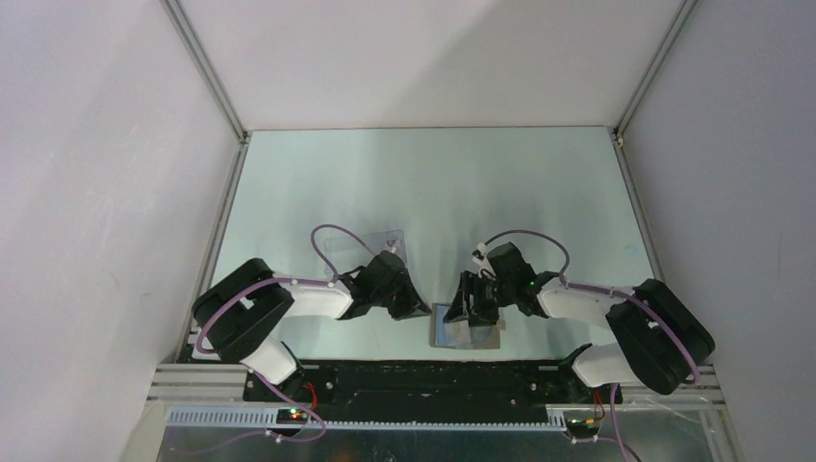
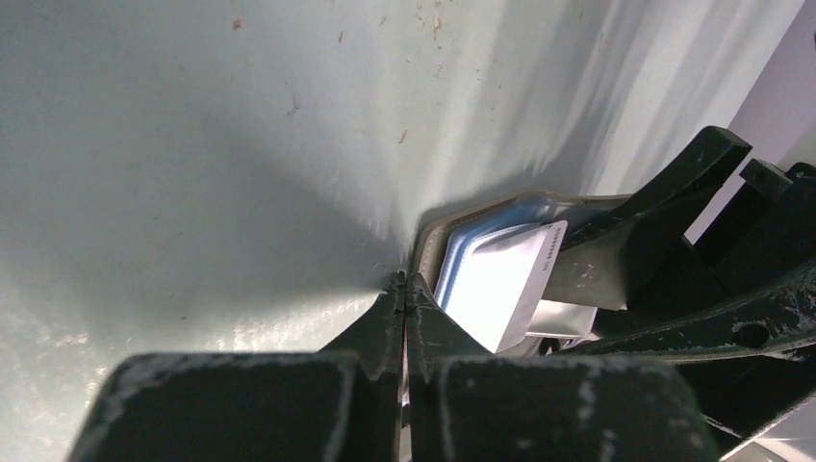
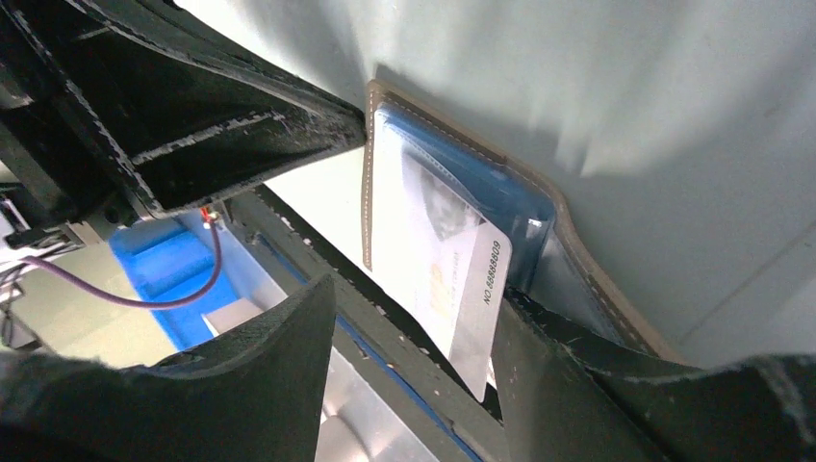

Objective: Put the credit cards into the card holder
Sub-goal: Insert the credit card into the card holder.

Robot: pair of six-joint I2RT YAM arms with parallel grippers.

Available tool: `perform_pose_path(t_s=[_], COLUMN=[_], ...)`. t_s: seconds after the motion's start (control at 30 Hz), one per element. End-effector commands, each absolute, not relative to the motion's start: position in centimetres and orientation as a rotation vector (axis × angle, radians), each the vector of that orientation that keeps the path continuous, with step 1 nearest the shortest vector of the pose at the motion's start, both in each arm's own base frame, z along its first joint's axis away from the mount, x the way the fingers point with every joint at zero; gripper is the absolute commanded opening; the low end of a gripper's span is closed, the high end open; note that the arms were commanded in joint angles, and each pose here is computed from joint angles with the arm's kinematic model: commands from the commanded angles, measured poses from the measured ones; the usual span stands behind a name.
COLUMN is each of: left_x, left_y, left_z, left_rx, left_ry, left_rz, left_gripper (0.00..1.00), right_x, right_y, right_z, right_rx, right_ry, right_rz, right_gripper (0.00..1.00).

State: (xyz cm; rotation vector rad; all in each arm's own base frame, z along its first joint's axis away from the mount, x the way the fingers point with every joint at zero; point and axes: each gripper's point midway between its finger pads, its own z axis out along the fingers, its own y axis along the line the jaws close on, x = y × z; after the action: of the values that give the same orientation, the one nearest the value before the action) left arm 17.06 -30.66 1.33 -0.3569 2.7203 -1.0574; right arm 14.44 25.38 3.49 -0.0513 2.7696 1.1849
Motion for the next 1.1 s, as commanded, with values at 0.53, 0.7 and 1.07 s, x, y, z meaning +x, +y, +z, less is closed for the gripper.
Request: perform_pose_path(t_s=[0.53, 0.7, 1.07], left_x=[15.4, 15.4, 15.6], left_y=[-30.4, -30.6, -30.1], left_z=[1.0, 1.0, 1.4], left_rx=[-0.426, -0.416, -0.424], left_ry=[2.749, 2.752, 2.725], left_rz=[-1.025, -1.025, -1.009], left_gripper=[0.0, 0.0, 0.0], right_x=[13.3, 12.7, 12.5], right_y=[25.5, 26.5, 29.3], right_z=[2.5, 2.6, 2.7], right_rx=[-0.107, -0.123, -0.056], right_ry=[2.863, 2.889, 2.905], right_rz=[0.951, 1.01, 1.21], right_gripper=[0.72, 0.77, 0.77])
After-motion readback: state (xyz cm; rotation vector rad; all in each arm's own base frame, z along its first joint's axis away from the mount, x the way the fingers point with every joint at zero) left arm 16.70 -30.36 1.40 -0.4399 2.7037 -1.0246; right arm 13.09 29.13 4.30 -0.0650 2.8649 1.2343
